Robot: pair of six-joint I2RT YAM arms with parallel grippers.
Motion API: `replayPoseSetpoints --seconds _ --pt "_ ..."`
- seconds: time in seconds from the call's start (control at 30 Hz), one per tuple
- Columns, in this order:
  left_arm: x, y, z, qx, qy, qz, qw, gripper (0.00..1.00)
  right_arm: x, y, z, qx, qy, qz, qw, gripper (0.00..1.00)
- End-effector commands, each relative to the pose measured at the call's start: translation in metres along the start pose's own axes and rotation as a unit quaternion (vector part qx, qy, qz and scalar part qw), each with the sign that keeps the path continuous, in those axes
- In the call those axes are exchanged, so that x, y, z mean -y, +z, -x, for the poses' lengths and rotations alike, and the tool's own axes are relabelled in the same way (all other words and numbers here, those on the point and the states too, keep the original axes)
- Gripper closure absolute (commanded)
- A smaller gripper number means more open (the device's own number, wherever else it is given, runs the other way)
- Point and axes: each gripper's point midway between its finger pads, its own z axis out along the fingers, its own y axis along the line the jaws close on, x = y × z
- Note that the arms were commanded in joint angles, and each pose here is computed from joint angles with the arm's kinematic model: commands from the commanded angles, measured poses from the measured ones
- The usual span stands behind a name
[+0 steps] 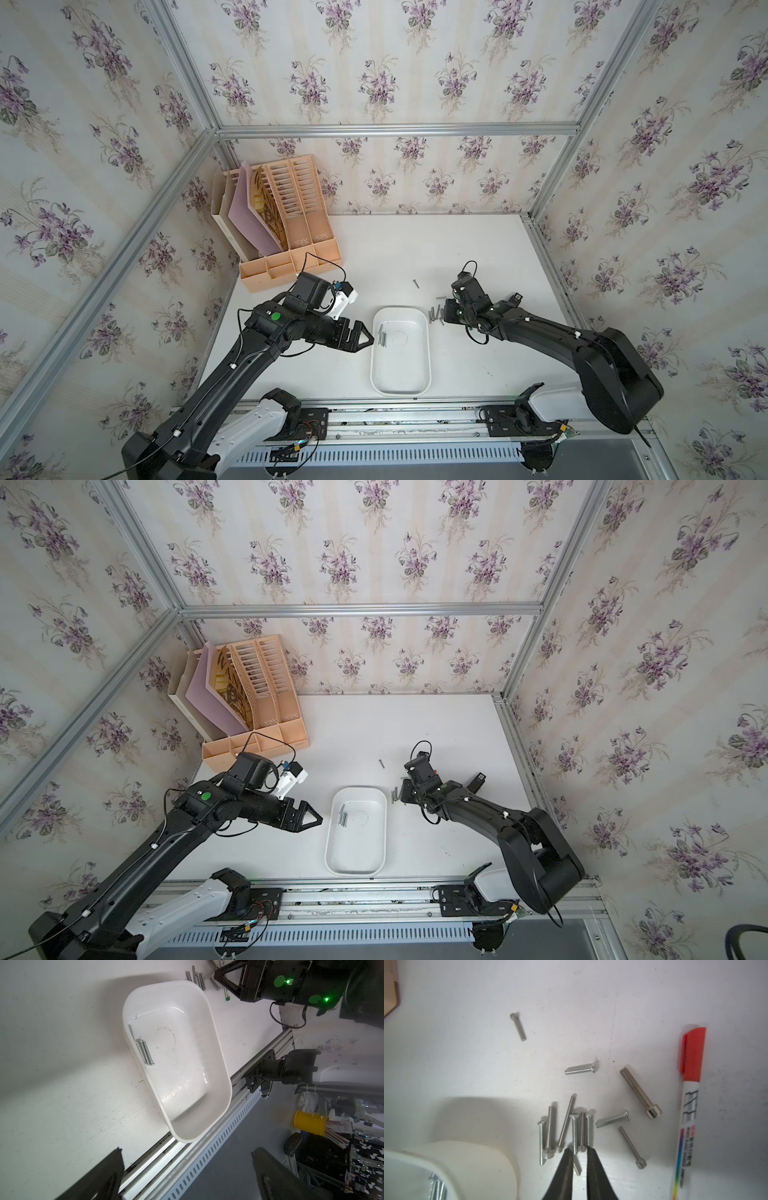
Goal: Take out the screws from the storage box
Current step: Place the screw at the center of the board.
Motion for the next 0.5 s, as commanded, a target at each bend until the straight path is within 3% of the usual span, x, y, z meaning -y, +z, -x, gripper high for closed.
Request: replayPoseSetpoints --seconds 0.0,0.13,0.23,0.47 --pt "0.000 -0.001 0.001 0.001 0.000 0.002 1.000 0.00 -0.029 -0.023 0.014 0.056 -0.027 0.063 0.996 0.80" --pt "-0.001 0.000 0.000 -0.001 -0.001 0.003 1.000 0.01 -0.071 -0.058 0.012 0.111 -0.089 0.123 0.982 0.75" --pt "-0.001 0.000 0.000 0.000 -0.001 0.004 1.000 0.00 -0.098 -0.069 0.000 0.120 -0.131 0.156 0.972 0.73" --pt "0.003 -0.002 0.000 0.003 0.005 -0.003 1.000 0.01 -0.141 -0.057 -0.037 0.094 -0.216 0.146 0.961 0.77"
